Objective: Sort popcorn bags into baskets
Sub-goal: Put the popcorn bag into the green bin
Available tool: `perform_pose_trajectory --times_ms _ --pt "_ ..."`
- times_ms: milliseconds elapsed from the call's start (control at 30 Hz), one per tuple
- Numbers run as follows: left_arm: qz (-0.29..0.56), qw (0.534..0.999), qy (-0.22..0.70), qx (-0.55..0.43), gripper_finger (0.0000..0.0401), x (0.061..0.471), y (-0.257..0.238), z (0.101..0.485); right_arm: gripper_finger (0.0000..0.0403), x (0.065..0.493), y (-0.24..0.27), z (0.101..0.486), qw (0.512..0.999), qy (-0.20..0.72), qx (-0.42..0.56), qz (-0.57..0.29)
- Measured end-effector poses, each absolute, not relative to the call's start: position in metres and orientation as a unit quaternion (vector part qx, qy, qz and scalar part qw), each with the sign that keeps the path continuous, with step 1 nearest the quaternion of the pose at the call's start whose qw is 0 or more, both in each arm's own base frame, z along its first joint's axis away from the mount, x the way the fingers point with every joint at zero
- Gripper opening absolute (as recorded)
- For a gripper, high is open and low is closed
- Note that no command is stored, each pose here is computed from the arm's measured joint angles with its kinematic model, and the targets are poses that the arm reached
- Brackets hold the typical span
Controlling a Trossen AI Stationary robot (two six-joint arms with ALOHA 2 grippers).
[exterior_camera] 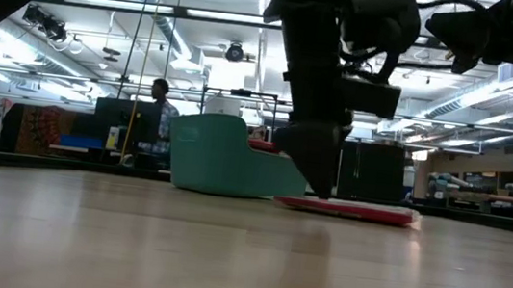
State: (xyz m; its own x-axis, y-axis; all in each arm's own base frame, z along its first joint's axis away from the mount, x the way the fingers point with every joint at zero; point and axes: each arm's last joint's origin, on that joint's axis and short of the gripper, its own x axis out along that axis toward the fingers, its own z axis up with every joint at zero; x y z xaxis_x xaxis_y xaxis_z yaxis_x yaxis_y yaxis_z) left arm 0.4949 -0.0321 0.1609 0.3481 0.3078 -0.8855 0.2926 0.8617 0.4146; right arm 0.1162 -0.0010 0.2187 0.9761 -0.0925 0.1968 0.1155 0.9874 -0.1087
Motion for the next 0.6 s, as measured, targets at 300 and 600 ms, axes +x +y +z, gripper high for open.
perform_pose_trajectory --times_ms 300,600 --pt "0.012 0.766 0.576 0.287 0.0243 0.499 -0.023 0.149 0.0078 0.116 -0.001 0.219 0.992 -0.099 -0.058 -0.052" --pt "0.005 0.739 0.600 0.305 0.0220 0.499 -0.004 0.135 0.0078 0.116 -0.001 0.219 0.992 -0.098 -0.059 -0.052"
